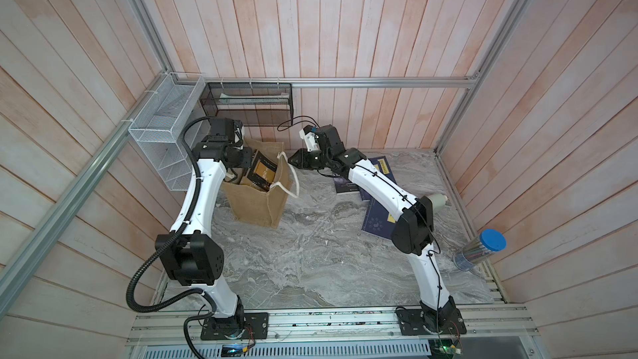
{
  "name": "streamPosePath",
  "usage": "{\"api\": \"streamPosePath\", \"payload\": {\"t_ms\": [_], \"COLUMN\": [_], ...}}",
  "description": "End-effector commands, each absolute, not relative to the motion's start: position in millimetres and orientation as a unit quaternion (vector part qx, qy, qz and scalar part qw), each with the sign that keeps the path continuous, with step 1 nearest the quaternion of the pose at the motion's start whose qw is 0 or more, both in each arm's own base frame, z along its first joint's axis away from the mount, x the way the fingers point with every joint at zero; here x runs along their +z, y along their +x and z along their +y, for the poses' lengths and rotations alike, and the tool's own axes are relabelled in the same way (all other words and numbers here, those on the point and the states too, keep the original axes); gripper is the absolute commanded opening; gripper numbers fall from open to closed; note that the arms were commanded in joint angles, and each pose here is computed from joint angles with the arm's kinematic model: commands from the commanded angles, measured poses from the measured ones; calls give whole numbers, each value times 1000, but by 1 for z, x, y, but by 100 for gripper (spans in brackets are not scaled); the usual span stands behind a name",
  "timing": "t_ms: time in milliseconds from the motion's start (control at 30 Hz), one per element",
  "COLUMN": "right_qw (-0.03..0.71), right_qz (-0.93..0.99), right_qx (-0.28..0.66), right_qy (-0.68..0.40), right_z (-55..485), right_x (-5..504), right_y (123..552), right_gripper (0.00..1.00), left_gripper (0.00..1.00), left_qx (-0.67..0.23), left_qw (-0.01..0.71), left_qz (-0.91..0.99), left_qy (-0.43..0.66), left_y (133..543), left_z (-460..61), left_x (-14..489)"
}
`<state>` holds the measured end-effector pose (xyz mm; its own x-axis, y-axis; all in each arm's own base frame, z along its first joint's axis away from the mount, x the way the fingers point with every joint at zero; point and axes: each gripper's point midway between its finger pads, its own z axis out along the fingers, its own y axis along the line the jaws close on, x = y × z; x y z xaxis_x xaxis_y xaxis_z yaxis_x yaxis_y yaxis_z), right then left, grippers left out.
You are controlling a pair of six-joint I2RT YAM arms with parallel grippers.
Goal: Put the books into the canvas bag
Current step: Place the book in the canvas bag, then pick up the book from the center of the board.
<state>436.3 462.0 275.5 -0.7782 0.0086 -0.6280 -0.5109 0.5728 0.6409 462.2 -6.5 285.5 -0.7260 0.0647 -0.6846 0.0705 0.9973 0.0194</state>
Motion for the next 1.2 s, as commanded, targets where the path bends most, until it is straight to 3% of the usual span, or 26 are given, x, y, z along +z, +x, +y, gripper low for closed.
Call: {"api": "streamPosePath", "payload": {"t_ms": [0,300,567,1167], "right_qw": [331,342,351,356], "right_qz": [820,830,843,896], "right_qx": [440,413,388,262], "right_qy": [-154,-155,-122,47], "right_z": [451,434,385,156], "right_x": [312,318,298,176], "right_y": [435,428,421,384], "right_gripper": [31,39,43,48], "left_gripper": [51,49,46,43], "left_qx": [-22,-92,-140,-238], "left_qw": [386,377,378,383], "left_qz": [922,921,914,880], "left_qy": [38,37,47,151], "left_y": [459,443,422,374], "left_z": [-12,-35,-70,-278], "left_x": [297,287,284,287]}}
